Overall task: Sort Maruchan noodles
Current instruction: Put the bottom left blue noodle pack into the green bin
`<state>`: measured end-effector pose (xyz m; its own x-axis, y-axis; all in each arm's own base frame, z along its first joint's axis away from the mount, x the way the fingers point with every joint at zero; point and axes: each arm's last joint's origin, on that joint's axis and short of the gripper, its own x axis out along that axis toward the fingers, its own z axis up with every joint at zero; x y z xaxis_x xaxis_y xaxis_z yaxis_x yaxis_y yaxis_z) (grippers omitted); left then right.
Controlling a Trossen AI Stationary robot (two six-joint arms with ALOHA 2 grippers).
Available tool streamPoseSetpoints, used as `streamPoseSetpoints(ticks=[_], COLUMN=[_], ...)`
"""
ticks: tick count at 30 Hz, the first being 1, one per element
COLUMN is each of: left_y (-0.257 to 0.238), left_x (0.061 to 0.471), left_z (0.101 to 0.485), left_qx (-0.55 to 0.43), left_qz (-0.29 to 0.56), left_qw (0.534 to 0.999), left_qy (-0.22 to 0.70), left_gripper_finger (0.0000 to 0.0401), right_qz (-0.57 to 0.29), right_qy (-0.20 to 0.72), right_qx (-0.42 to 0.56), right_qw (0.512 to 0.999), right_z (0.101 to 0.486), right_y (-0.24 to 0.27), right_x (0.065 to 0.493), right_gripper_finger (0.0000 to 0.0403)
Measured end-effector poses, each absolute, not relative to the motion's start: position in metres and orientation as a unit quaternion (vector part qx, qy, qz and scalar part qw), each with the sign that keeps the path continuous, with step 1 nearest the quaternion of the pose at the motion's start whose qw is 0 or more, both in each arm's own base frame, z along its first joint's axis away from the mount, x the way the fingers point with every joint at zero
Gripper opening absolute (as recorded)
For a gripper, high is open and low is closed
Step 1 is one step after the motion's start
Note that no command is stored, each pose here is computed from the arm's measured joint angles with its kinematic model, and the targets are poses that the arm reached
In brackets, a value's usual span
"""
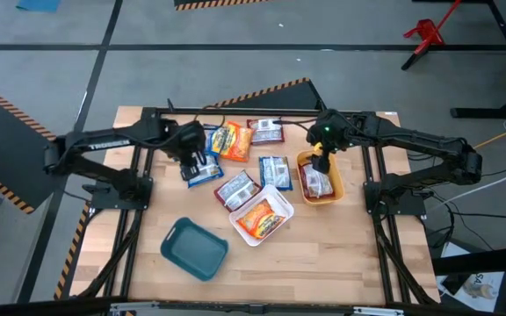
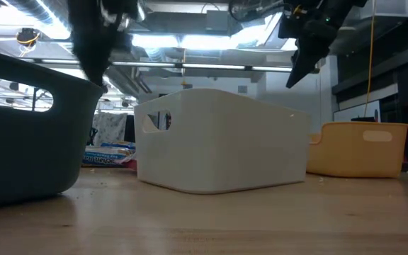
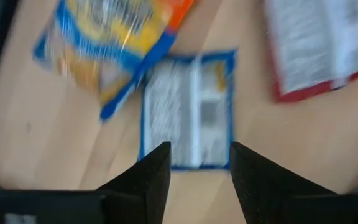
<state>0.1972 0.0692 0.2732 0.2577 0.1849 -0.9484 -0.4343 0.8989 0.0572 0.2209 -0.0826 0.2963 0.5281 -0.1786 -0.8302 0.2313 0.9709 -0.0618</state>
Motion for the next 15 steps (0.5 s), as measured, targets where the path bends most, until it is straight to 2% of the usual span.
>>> streamPoseSetpoints(ticks=[8,15], left_y=[0.087,0.096], left_x=[0.177,0.165], left_z=[0.221,0.196], left_qx=[-0.102,-0.085], left_qz=[0.189,0.174], left_qw=[0.739,0.734], left_qy=[0.638,0.651], left_gripper_finger=[0.0191,0.0197], right_qz=[-0.121,-0.122], right_qy=[0.447,0.443], right_qx=[0.023,0.023], right_qw=[0.886,0.888], right_z=[0.299,0.3], right_y=[-0.084,-0.085], right_x=[0.226,0.226], right_gripper_finger=[0.0328,0.0328])
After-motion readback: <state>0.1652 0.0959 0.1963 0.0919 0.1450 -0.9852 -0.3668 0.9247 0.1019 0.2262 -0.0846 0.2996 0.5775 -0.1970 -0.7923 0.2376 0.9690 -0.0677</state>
